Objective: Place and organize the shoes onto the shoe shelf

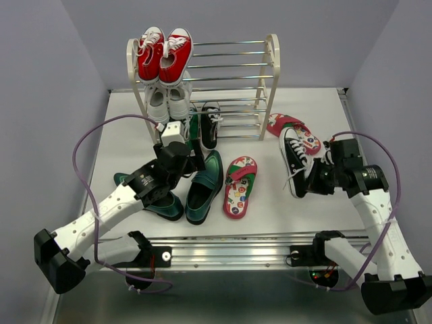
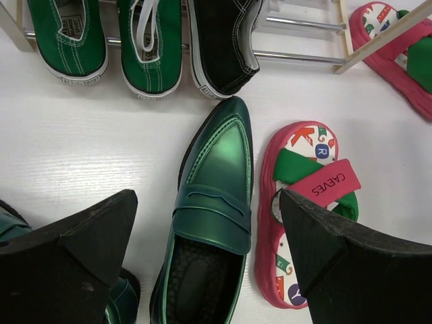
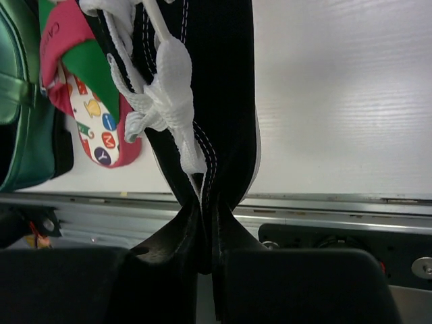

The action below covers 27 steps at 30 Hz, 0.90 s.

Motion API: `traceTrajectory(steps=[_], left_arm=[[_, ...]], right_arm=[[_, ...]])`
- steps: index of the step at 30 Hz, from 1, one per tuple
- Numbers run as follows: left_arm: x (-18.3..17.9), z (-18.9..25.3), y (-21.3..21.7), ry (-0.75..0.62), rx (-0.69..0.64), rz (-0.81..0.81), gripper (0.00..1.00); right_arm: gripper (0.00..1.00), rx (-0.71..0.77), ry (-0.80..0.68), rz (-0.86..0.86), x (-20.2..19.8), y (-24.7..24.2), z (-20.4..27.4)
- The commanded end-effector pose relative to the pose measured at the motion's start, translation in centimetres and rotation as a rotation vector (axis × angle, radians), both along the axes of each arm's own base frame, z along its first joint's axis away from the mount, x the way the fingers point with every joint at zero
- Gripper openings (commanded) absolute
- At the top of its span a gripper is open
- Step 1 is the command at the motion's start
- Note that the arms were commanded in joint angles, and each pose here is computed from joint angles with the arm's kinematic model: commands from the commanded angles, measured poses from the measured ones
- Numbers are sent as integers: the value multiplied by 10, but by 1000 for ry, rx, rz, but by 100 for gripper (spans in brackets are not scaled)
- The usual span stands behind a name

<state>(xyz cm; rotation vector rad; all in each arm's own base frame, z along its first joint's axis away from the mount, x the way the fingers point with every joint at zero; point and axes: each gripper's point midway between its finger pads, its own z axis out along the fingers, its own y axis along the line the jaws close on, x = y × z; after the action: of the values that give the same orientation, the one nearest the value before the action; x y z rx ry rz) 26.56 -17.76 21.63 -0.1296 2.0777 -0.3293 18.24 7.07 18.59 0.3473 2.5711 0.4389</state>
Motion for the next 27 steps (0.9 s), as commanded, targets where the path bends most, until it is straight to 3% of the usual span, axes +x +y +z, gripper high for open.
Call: traceTrajectory(steps=[1,14,20,27], left_arm=[[9,13,-3,-57,-20,9,99],[16,-8,-11,-4,52,-8,99],[12,-14,-13,15,42,-24,99],[4,-13,-6,21,22,-8,99]], right_arm=[[1,70,-39,119,0,18,13],[1,97,-46,223,28,62,0],[1,62,-185,229,79,96,25],[1,-55,-228,175,137,116,23]])
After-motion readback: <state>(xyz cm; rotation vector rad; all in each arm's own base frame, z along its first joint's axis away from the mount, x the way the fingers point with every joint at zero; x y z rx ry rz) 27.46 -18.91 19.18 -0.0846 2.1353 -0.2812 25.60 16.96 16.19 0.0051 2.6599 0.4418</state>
